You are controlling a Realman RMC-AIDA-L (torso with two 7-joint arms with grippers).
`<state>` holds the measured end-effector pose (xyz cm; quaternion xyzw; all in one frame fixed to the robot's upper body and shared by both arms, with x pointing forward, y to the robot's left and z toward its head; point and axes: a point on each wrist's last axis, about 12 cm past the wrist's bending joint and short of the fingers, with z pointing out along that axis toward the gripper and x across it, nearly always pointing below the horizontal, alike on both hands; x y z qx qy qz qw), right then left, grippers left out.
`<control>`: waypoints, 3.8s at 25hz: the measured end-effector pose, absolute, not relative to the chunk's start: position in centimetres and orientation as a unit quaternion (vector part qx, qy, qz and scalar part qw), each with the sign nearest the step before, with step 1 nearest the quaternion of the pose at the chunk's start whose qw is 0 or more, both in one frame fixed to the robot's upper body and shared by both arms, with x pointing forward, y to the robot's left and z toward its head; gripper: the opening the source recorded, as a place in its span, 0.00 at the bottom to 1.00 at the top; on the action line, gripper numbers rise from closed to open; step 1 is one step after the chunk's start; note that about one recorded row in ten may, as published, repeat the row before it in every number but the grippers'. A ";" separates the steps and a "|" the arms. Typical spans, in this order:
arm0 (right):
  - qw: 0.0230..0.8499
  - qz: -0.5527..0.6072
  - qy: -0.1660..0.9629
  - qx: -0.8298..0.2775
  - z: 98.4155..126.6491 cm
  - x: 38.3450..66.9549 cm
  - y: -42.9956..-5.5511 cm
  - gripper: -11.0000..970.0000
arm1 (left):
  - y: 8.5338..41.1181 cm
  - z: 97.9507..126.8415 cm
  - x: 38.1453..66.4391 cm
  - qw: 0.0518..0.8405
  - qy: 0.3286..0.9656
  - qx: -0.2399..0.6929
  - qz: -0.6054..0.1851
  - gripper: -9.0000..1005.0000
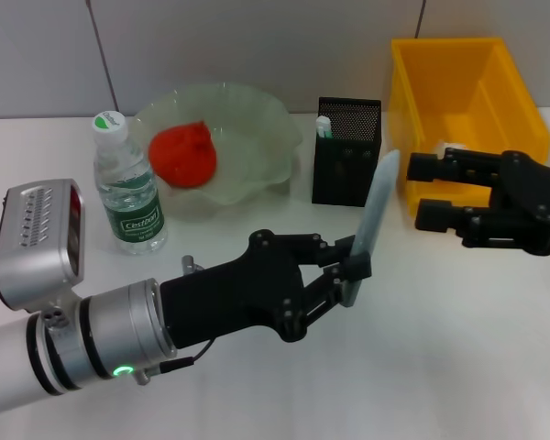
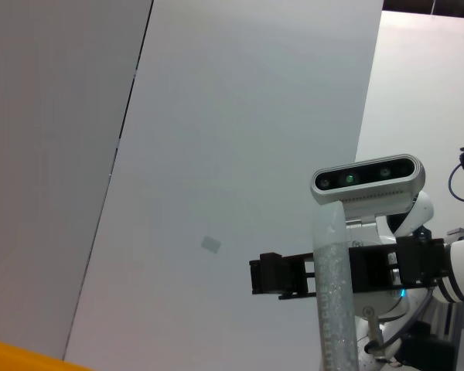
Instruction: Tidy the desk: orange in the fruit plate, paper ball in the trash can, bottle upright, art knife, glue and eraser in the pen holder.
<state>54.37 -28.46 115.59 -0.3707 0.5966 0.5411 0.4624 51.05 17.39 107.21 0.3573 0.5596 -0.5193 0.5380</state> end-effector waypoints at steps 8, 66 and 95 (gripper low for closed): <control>0.453 0.542 0.594 -0.384 115.1 54.4 -27.3 0.73 | 16.8 107.4 51.0 0.540 0.552 0.359 -0.525 0.16; 0.463 0.538 0.587 -0.390 114.9 54.9 -26.0 0.16 | 16.6 107.3 51.3 0.538 0.558 0.358 -0.520 0.49; 0.602 0.335 0.685 -0.237 117.9 65.0 -26.7 0.16 | 22.9 104.4 50.7 0.556 0.630 0.351 -0.414 0.81</control>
